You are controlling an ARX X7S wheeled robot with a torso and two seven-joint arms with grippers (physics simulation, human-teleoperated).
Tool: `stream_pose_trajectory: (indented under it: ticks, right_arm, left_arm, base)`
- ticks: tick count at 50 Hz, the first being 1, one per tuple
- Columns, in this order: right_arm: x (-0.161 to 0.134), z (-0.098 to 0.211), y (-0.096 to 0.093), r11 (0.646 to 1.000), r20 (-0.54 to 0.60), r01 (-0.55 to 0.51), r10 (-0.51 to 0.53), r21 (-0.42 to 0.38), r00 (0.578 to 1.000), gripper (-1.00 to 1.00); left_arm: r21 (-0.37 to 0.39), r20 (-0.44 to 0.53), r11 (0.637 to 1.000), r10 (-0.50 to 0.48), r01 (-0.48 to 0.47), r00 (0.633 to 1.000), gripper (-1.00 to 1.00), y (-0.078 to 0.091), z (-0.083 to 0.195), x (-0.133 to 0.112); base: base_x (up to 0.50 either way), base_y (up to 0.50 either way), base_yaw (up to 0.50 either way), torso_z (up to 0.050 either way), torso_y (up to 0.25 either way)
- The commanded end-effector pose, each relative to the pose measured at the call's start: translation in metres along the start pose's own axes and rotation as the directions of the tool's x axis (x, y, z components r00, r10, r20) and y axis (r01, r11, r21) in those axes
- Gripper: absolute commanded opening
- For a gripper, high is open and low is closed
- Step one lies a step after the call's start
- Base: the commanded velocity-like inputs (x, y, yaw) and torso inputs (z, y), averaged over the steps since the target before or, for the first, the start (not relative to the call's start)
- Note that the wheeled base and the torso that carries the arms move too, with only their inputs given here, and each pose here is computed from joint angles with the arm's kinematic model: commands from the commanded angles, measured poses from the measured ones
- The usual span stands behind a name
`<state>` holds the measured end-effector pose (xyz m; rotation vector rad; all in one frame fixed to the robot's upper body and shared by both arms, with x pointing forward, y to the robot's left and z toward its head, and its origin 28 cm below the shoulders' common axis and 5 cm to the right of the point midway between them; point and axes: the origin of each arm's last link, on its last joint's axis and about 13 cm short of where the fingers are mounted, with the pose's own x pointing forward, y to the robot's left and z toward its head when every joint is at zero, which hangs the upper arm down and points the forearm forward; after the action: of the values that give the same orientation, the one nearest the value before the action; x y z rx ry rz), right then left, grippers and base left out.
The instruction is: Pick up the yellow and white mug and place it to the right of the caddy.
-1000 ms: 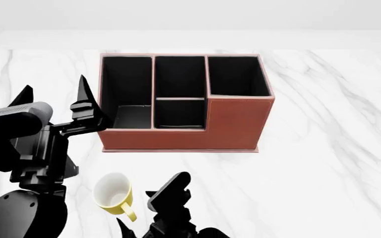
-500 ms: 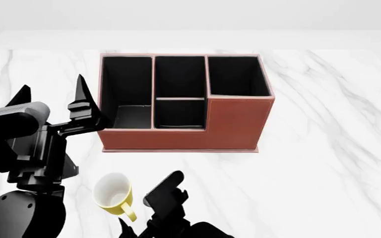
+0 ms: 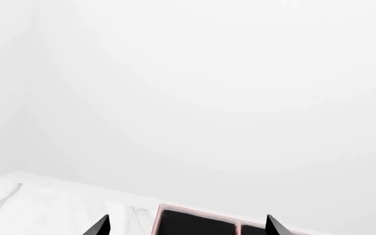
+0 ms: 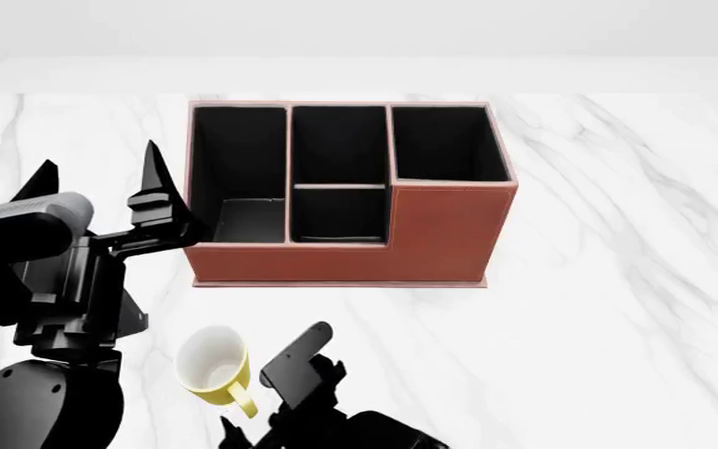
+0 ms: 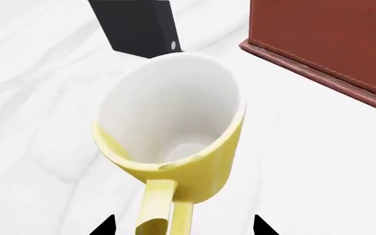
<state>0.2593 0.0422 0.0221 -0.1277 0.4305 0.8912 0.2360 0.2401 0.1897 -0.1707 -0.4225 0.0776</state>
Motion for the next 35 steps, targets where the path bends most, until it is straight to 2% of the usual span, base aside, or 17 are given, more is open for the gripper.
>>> stream_pose_trajectory:
  ticks: [1,11,12,27,35]
  right_arm:
    - [0.007,0.004,-0.002,1.0,-0.026,-0.029,0.029,-0.005,0.999,1.0]
    - [0.011,0.002,-0.005,0.999,-0.052,-0.028,0.029,0.019,0.998,1.0]
    - [0.012,0.002,-0.005,1.0,-0.056,-0.019,0.021,0.023,0.998,-1.0]
    - [0.009,0.005,-0.004,1.0,-0.05,-0.011,0.012,0.026,0.999,-1.0]
    - [0.003,0.014,-0.003,1.0,-0.008,0.002,-0.001,0.011,1.0,-1.0]
  left_arm:
    - [-0.004,0.001,1.0,0.0,0.0,1.0,1.0,0.0,0.001,0.0]
    - [-0.004,0.002,1.0,-0.001,0.001,1.0,1.0,0.0,0.002,0.0]
    - [-0.004,0.002,1.0,-0.001,0.001,1.0,1.0,0.0,0.002,0.0]
    - [-0.003,0.001,1.0,-0.002,0.002,1.0,1.0,0.0,0.001,0.0]
    - [-0.003,0.001,1.0,-0.002,0.002,1.0,1.0,0.0,0.001,0.0]
  base:
    - [0.0,0.0,0.0,0.0,0.0]
    - [0.0,0.0,0.0,0.0,0.0]
    - [0.0,0.0,0.0,0.0,0.0]
    - [0.0,0.0,0.0,0.0,0.0]
    - [0.0,0.0,0.0,0.0,0.0]
